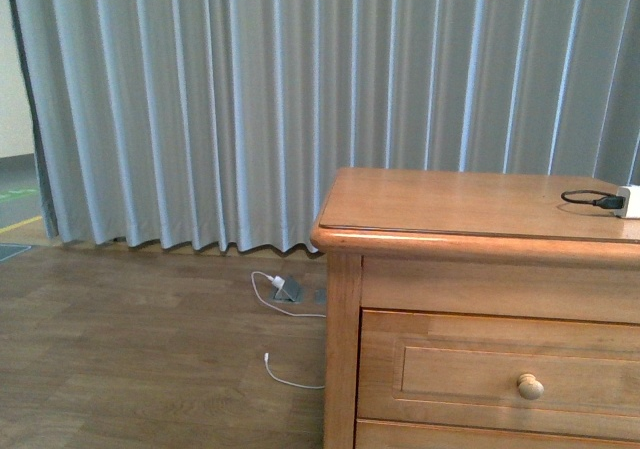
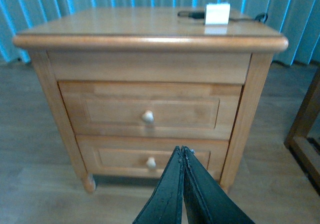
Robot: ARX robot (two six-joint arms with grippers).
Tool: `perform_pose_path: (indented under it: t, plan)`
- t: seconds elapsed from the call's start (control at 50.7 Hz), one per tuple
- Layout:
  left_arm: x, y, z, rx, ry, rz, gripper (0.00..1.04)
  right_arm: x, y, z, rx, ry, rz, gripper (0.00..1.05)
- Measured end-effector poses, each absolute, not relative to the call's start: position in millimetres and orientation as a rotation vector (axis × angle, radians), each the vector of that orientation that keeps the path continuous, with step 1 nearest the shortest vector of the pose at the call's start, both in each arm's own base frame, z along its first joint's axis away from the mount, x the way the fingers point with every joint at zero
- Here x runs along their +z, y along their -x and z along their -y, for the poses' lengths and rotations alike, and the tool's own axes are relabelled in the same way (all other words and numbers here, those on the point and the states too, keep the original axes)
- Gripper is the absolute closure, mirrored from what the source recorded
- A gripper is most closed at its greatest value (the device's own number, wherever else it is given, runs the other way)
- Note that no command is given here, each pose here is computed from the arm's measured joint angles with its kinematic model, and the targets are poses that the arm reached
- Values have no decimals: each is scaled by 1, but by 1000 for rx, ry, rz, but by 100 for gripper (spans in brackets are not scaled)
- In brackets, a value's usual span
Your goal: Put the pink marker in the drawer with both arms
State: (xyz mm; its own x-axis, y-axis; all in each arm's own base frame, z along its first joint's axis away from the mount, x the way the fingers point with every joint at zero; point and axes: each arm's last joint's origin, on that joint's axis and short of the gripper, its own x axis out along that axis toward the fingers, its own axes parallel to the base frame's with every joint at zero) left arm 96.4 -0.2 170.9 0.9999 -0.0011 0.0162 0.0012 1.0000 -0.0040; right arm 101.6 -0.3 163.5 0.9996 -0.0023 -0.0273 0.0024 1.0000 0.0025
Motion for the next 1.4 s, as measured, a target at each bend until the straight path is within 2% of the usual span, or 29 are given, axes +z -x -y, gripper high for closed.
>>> perform_pose_path:
  t: [0.099, 0.592, 0.69, 0.789, 1.105, 1.401]
  plan:
    - [171, -96, 0, -1, 4, 16, 6, 166, -98, 0, -2, -3, 7, 103]
    - [171, -96, 0, -1, 4, 16, 6, 165, -98, 0, -2, -3, 3, 103]
    - [171, -96, 0, -1, 4, 16, 6, 165, -98, 0, -2, -1, 3, 88]
    - [171, -96, 0, -1, 4, 16, 6, 165, -98, 0, -2, -1, 3, 63]
    - [171, -96, 0, -1, 4, 16, 6, 165, -98, 0, -2, -1, 3, 7]
    - [171, -96, 0, -1, 4, 16, 6, 165, -98, 0, -2, -2, 3, 8]
